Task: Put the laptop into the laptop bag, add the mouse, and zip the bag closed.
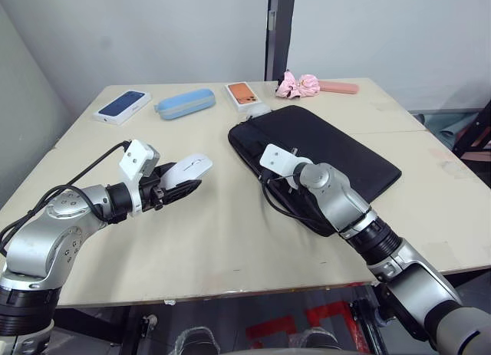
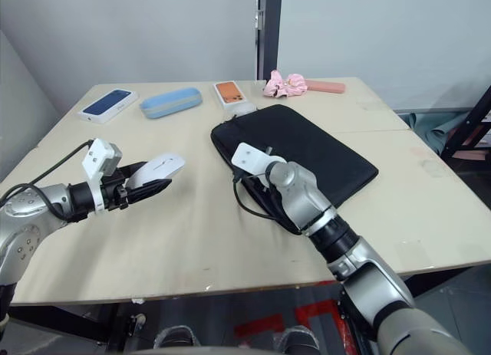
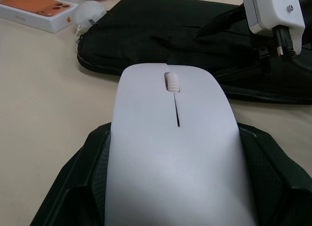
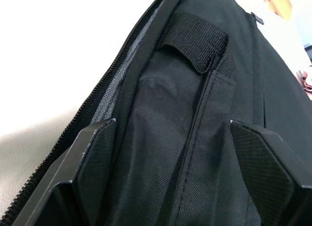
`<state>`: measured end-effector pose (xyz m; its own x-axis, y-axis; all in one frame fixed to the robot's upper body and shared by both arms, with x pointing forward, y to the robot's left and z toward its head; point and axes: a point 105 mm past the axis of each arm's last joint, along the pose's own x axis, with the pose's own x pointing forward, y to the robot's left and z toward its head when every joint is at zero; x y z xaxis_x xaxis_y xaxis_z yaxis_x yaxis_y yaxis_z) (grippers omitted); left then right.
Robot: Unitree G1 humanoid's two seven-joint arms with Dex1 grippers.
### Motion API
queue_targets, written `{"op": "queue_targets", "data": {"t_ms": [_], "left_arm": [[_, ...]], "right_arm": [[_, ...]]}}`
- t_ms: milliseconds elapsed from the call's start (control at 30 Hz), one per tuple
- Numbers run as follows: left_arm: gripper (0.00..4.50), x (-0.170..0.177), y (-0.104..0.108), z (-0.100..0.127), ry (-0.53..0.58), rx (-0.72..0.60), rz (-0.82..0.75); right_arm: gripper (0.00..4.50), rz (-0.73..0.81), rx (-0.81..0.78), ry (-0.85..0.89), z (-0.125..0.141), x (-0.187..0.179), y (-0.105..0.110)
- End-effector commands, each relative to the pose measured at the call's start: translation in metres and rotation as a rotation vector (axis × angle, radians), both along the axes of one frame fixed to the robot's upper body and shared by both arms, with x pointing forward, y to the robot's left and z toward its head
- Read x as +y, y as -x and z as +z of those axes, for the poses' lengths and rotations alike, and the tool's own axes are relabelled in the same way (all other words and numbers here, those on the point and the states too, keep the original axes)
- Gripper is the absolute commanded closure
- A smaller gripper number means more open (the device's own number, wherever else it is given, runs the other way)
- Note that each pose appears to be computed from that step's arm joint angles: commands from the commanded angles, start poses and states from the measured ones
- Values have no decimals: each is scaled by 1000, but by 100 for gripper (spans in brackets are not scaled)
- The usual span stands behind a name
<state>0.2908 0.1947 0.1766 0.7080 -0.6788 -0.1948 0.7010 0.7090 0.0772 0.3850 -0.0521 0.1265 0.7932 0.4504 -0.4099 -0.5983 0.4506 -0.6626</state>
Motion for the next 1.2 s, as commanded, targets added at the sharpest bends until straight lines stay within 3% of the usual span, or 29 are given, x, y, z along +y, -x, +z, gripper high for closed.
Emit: {"op": "queue_targets", "data": {"t_ms": [33,300,533,700,833,1100,1200], "left_arm": [[164,-5,2,12,-5,-58,-22],[164,-6,2,11,-3,-57,-25],[164,-6,2,11,-3,-56,-23],[164,-7,1,11,-4,-56,-25],[164,-7,1,11,-4,-58,-26],[164,-8,1,12,-2,-58,-30],[164,-8,1,12,-2,-57,-30]], "right_arm": [[63,2,-37,-35,15,4,0],[63,4,-37,-24,10,6,3],[63,-66,-43,-4,5,-13,-11],[63,-107,57,-71,-8,-18,-8],[173,-125,87,-104,-13,-19,-6],[437,-141,111,-138,-15,-21,-2],[446,-143,118,-152,-14,-23,-2]]}}
